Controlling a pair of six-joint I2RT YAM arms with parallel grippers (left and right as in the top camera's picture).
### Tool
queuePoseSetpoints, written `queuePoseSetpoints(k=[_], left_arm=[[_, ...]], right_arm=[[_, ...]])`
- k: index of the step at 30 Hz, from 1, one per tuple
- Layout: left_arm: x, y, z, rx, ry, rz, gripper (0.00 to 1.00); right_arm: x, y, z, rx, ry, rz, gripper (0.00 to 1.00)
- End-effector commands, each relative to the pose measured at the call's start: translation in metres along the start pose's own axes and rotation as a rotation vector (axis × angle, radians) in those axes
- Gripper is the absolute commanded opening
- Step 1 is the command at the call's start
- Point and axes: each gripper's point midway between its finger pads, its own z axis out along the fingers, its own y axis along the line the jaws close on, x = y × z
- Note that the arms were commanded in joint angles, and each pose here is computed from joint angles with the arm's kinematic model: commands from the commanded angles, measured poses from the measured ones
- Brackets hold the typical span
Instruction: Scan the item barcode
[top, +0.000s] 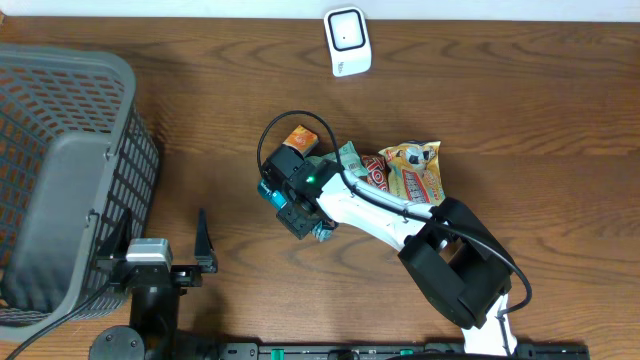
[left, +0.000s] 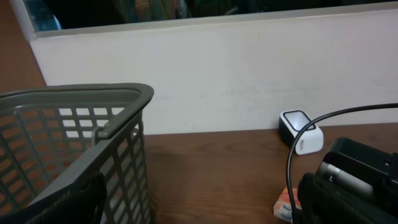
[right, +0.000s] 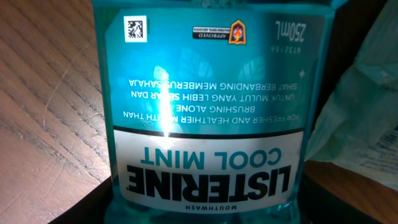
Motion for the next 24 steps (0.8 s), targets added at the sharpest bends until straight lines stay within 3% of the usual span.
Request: queuePoseSetpoints(k=[1, 10, 17, 24], left_arm=[[-0.004, -0.001, -0.002, 0.007, -0.015, -0.012, 0.98], [-0.003, -0.001, -0.002, 0.007, -0.012, -0.011, 0.98], [-0.003, -0.001, -0.002, 0.007, -0.012, -0.011, 0.98], [-0.003, -0.001, -0.002, 0.007, -0.012, -0.011, 0.98]], right_arm=[[0.004, 0.013, 0.008, -0.077, 0.031, 0.003, 0.41], [-0.016, 0.042, -0.065, -0.553, -0.025, 0.019, 0.41], [-0.014, 0.026, -0.123, -0.945, -0.116, 0.063, 0.38], [-0.018, 0.017, -0.165, -1.18, -0.243, 0.08, 0.41]])
